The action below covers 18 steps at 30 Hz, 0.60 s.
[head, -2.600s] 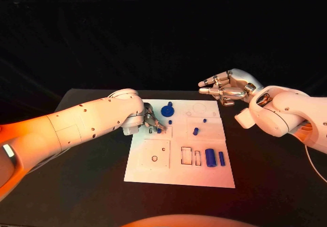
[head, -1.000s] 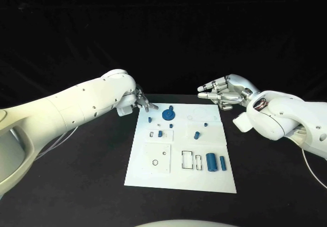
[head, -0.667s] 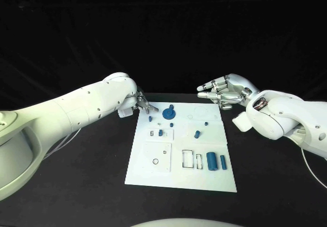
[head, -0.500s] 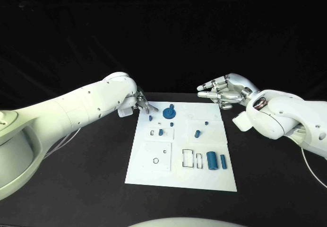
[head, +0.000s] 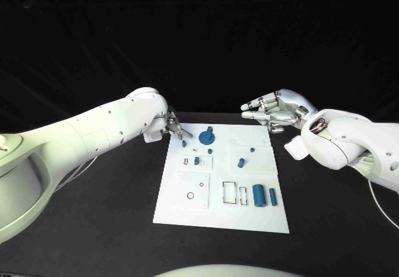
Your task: Assemble the parts on the task board
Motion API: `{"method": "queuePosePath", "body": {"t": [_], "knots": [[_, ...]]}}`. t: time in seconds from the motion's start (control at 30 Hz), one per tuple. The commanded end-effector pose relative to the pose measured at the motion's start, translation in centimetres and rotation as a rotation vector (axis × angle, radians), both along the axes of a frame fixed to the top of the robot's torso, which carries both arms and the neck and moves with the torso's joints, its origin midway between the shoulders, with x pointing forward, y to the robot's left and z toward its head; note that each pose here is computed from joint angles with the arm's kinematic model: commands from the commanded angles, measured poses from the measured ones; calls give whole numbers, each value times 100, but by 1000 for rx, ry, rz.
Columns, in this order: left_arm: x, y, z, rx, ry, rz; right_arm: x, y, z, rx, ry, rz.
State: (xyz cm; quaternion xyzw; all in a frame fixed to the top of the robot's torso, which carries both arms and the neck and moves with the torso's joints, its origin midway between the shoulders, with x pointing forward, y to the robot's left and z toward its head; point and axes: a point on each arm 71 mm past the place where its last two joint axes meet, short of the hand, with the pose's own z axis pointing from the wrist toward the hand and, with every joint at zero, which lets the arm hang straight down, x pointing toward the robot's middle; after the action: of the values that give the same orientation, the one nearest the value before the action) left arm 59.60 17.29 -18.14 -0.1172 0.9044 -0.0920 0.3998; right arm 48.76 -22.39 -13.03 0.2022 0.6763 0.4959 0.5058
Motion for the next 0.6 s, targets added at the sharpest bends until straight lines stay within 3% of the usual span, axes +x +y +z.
{"method": "queuePosePath", "body": {"t": [0.03, 0.6], "knots": [[-7, -16, -10, 12, 18, -19, -9, 20, -1, -2, -4, 22], [-1, -8, -75, 36, 44, -6, -9, 18, -4, -3, -3, 21]]}}
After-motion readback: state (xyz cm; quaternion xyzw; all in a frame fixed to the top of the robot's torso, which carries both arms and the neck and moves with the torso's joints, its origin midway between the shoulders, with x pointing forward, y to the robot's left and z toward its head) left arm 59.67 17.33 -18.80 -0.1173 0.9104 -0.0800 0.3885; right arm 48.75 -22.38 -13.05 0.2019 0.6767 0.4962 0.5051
